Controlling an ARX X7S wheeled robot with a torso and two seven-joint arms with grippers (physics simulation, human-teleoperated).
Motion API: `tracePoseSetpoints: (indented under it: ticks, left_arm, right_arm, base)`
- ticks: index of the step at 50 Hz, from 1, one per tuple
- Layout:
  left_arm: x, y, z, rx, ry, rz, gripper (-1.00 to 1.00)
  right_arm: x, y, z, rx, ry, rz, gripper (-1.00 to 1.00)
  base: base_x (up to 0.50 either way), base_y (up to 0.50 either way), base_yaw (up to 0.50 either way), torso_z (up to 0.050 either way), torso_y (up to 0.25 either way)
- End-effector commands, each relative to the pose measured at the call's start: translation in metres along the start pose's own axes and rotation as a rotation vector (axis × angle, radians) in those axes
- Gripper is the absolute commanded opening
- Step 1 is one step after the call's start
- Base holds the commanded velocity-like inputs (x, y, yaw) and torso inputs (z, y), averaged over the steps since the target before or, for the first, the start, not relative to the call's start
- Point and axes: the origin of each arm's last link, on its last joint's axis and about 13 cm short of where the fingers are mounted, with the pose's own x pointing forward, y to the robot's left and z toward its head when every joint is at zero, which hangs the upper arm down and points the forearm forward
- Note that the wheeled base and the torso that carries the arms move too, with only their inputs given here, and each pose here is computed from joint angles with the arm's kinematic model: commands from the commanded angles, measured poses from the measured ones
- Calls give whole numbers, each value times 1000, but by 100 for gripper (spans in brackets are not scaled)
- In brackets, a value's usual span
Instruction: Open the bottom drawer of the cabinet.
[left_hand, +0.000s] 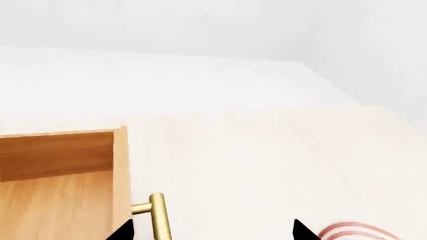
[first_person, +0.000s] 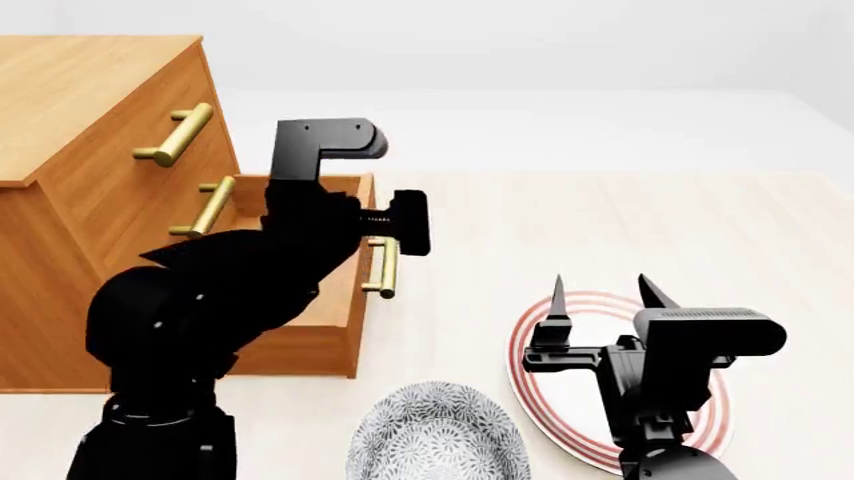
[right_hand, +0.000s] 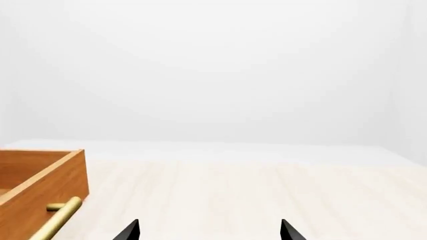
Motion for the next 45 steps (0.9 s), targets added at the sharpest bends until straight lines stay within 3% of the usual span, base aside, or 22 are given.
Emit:
tracePoseSetpoints:
  ticks: [1, 6, 10, 17, 27, 45]
  left_arm:
    - [-37, -5, 4, 15, -171, -26, 100]
    - [-53, -1, -12, 5, -249, 37, 100]
    - [-73, 2, -33, -10, -354, 41, 100]
    - [-91, 0, -58, 105, -535, 139, 100]
    - [-100, -5, -49, 119, -621, 167, 100]
    - [-103, -9, -33, 175, -701, 203, 100]
  right_arm:
    - [0, 0, 1, -1, -2, 0, 100]
    - [1, 1, 6, -20, -18, 1, 100]
    - [3, 2, 30, -38, -85, 9, 100]
    - [8, 5, 77, -72, -257, 5, 100]
    - [0, 9, 104, -131, -399, 33, 100]
    - [-9, 9, 123, -175, -511, 39, 100]
  base:
    - [0, 0, 0, 0, 0]
    - [0, 0, 0, 0, 0]
    - [0, 0, 0, 0, 0]
    - [0, 0, 0, 0, 0]
    - [0, 0, 0, 0, 0]
    - [0, 0, 0, 0, 0]
